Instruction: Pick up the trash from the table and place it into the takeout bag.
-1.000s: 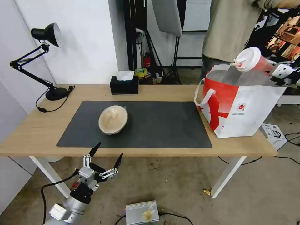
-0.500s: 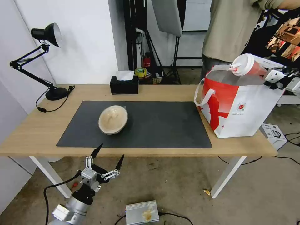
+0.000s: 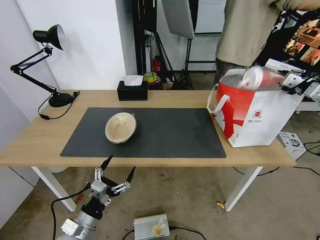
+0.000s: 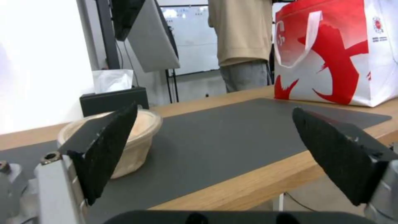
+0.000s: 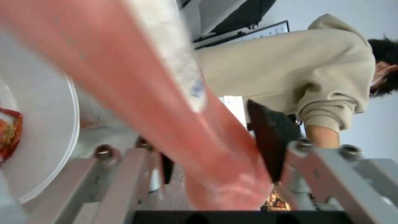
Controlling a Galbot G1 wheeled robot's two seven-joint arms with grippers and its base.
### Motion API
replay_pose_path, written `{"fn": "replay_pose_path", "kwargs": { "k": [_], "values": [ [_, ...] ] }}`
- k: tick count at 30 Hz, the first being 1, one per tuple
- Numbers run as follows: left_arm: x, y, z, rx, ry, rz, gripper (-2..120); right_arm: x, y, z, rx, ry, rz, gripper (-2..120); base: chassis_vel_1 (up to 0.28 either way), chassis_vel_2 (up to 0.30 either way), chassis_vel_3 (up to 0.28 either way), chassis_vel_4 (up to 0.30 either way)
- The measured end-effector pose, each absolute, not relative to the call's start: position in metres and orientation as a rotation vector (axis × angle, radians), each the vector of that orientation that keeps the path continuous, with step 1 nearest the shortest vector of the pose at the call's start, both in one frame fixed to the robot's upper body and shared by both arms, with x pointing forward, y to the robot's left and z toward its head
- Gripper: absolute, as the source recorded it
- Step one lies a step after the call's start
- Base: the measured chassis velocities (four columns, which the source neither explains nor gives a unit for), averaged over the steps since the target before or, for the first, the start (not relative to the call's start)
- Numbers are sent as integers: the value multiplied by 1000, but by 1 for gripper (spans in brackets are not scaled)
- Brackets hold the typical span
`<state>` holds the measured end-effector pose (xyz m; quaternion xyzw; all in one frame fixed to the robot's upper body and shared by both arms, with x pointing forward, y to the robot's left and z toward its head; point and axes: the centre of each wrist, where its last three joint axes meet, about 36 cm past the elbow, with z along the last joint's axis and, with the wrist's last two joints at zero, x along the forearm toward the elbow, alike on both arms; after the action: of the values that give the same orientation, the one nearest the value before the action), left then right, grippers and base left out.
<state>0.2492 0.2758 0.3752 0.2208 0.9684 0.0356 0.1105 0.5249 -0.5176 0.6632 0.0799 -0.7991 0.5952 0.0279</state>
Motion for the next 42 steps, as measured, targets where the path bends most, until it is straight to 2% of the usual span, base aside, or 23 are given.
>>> {"fn": "replay_pose_path", "kwargs": {
  "k": [3, 4, 5, 9, 10, 13, 18, 34, 42],
  "values": [
    [249, 276, 375, 654, 2846, 103, 100, 525, -518, 663, 240, -2471, 1837, 57, 0, 0, 0, 0],
    [248, 275, 375, 654, 2846, 102, 100, 525, -518, 664, 239, -2472, 1836, 64, 0, 0, 0, 0],
    [248, 275, 375, 654, 2846, 102, 100, 525, -518, 664, 239, -2472, 1836, 64, 0, 0, 0, 0],
    [248, 275, 375, 656, 2845, 101, 100, 525, -517, 665, 240, -2475, 1838, 84, 0, 0, 0, 0],
    [248, 275, 375, 656, 2845, 101, 100, 525, -517, 665, 240, -2475, 1838, 84, 0, 0, 0, 0],
    [247, 275, 375, 658, 2846, 103, 100, 524, -516, 664, 244, -2475, 1837, 96, 0, 0, 0, 0],
    [246, 275, 375, 658, 2846, 105, 100, 523, -516, 666, 241, -2480, 1838, 100, 0, 0, 0, 0],
    [244, 277, 381, 605, 2843, 88, 100, 504, -492, 690, 214, -2675, 1685, 100, 0, 0, 0, 0],
    [238, 275, 386, 564, 2847, 66, 100, 486, -452, 708, 105, -2958, 1404, 100, 0, 0, 0, 0]
  ]
}}
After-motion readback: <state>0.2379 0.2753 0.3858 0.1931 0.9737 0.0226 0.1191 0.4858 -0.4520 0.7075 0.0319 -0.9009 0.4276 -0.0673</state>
